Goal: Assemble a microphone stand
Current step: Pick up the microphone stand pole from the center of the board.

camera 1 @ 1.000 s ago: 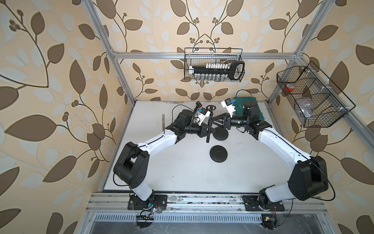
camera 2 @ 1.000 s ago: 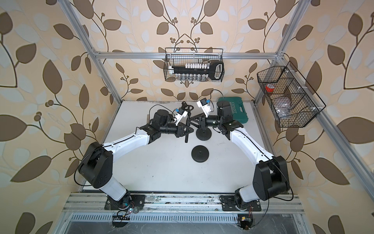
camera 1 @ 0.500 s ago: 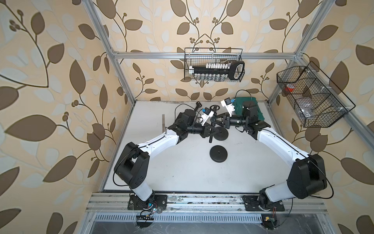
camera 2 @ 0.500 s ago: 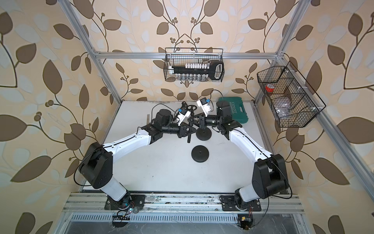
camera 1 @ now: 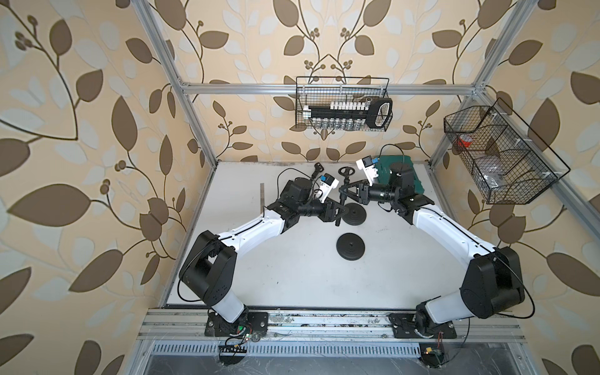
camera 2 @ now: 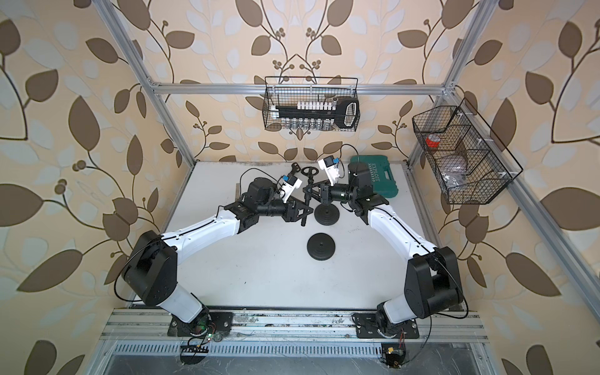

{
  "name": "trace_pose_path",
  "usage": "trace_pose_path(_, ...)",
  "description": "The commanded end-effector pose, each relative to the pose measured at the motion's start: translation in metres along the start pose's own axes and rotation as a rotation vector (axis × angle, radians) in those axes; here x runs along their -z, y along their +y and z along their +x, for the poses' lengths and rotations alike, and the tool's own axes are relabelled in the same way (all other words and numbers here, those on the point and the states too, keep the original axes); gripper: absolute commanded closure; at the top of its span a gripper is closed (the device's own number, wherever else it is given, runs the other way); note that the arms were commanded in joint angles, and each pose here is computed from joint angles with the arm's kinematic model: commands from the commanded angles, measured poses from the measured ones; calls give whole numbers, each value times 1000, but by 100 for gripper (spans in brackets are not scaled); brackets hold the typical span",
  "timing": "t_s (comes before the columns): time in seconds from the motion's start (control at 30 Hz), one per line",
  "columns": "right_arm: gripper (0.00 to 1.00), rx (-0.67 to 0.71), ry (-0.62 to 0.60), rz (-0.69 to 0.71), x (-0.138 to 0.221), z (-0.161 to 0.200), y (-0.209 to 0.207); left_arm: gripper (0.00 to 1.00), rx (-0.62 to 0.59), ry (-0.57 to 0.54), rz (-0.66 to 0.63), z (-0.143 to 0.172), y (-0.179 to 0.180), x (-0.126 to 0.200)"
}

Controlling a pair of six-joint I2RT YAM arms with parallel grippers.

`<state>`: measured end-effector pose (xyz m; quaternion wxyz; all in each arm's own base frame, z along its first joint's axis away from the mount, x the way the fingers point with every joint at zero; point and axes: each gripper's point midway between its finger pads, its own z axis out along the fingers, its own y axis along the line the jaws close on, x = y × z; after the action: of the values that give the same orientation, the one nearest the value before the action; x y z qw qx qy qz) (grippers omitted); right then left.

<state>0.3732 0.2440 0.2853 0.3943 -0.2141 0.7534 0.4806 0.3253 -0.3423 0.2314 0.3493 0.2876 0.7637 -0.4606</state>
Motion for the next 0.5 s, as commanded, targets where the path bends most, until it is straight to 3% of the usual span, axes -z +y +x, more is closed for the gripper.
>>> trace_pose_path(0.0,100,17,-49,15,7,-13,5,54,-65,-69,-16,-16,-15,17)
trace_pose_path(0.2,99,4,-73,22,7,-17,3,59,-83,-62,-7,-10,-18,22)
trace_pose_path(0.47,98,2,-87,9,9,-20,8,53,-68,-30,18,-6,-14,12)
